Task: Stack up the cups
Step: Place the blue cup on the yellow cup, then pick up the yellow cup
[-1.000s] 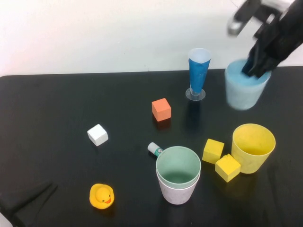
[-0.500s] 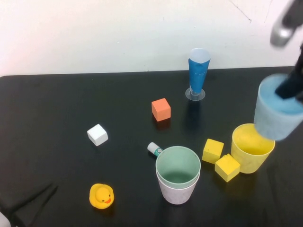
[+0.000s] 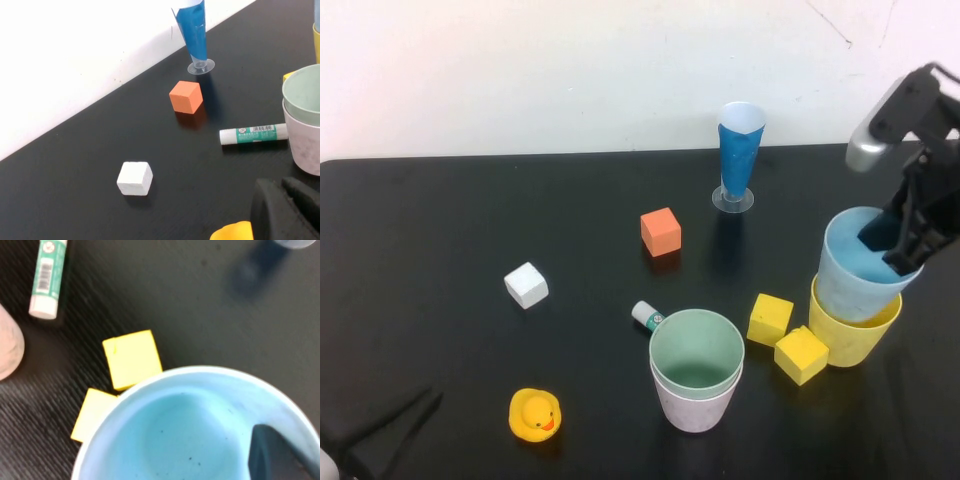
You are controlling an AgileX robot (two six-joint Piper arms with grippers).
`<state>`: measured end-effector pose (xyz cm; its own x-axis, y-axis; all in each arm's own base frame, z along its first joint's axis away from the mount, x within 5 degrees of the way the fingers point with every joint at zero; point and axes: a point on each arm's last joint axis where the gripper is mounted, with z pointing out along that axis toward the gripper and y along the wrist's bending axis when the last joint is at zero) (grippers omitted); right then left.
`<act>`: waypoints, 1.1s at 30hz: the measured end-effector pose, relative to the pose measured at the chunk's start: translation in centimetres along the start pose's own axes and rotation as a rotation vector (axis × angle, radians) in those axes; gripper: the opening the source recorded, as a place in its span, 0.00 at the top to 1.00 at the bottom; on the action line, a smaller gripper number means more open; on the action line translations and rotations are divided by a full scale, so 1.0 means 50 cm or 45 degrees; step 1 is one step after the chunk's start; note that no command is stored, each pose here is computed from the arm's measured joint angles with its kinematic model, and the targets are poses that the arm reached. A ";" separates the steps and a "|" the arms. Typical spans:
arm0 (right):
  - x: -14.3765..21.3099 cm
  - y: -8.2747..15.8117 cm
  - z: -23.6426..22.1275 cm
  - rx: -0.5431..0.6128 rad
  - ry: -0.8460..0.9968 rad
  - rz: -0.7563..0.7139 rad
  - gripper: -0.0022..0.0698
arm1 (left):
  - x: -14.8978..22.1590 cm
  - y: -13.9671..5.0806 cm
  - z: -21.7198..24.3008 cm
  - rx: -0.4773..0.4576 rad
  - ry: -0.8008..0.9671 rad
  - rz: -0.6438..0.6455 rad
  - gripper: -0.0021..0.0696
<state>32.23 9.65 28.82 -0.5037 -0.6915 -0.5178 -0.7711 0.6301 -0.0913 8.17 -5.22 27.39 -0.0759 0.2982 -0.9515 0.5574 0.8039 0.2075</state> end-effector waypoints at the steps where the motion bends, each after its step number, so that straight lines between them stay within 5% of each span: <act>1: 0.001 -0.001 0.006 -0.008 0.010 0.003 0.91 | 0.000 0.000 0.000 0.000 0.000 0.000 0.97; 5: 0.014 -0.001 0.040 -0.087 0.092 -0.019 0.88 | 0.000 0.000 0.000 0.000 0.000 0.000 0.97; 11: 0.018 -0.006 0.071 -0.119 0.116 -0.009 0.66 | 0.000 0.000 0.000 0.000 0.000 0.000 0.97; 16: 0.032 -0.014 0.122 -0.151 0.168 0.015 0.60 | 0.000 0.000 0.000 0.000 0.000 0.000 0.97; 24: 0.037 -0.012 0.153 -0.211 0.174 0.077 0.61 | 0.000 0.000 0.000 0.000 0.000 0.000 0.97; 29: 0.023 -0.014 0.141 -0.239 0.176 0.065 0.83 | 0.000 0.000 0.000 0.000 0.000 0.000 0.97; 33: -0.018 -0.026 0.104 -0.259 0.135 0.030 0.83 | 0.000 0.000 0.000 0.000 0.000 -0.004 0.97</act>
<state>35.73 11.32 24.97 -0.5524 -0.7172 -0.4248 -0.8158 0.5699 0.0986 8.17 -5.22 27.38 -0.0779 0.2957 -0.9521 0.5571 0.8049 0.2043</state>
